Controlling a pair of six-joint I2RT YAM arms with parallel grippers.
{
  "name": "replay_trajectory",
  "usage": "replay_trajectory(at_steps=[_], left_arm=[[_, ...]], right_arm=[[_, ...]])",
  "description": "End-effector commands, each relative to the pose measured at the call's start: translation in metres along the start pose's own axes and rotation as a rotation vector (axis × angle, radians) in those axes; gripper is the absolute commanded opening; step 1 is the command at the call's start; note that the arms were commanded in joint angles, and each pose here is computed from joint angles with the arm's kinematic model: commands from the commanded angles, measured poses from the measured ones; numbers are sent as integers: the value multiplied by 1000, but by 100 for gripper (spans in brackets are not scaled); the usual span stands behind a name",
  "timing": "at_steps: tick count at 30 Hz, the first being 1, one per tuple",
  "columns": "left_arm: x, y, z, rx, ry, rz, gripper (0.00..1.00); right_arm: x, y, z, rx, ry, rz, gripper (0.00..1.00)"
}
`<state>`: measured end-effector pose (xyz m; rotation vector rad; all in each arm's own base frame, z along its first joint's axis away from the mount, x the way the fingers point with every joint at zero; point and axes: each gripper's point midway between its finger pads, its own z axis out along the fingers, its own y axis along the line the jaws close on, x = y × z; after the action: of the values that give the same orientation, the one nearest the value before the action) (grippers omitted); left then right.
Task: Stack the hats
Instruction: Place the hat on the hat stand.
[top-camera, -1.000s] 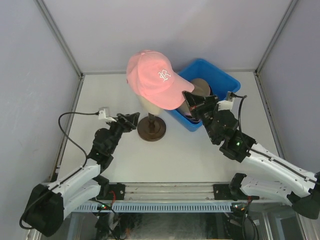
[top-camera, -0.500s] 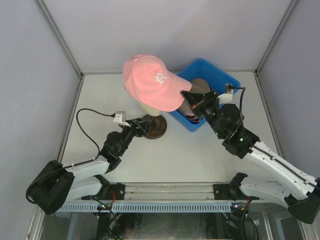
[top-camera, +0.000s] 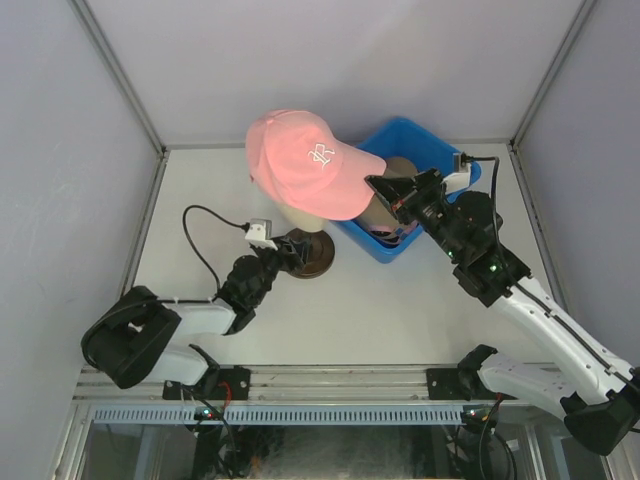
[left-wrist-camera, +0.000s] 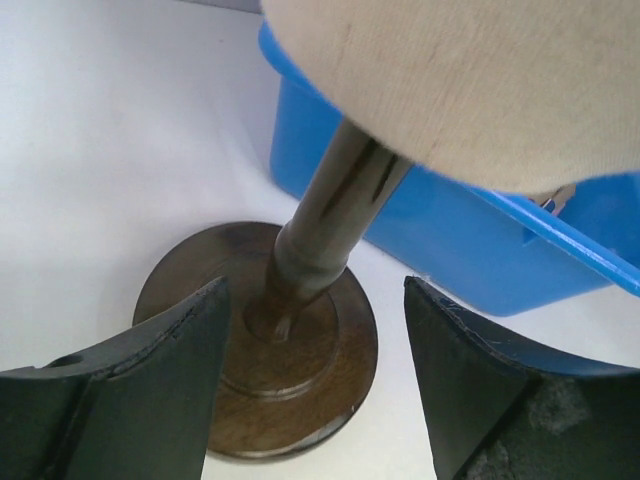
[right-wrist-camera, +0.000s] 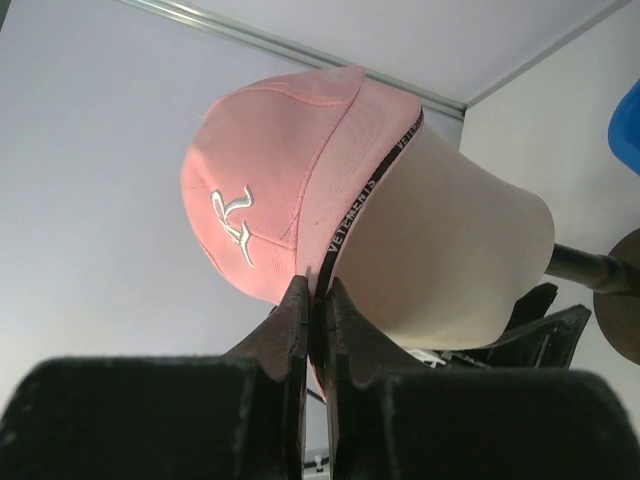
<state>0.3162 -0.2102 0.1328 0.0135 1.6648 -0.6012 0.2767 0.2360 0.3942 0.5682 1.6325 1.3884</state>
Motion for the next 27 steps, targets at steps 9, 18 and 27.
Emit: replay_trajectory(at_steps=[9, 18, 27], left_arm=[[-40, -46, 47, 154, -184, 20, 70], [-42, -50, 55, 173, -217, 11, 31], [-61, -26, 46, 36, -288, -4, 0]], right_arm=[[3, 12, 2, -47, 117, 58, 0], [-1, 8, 5, -38, 114, 75, 0], [0, 11, 18, -40, 113, 89, 0]])
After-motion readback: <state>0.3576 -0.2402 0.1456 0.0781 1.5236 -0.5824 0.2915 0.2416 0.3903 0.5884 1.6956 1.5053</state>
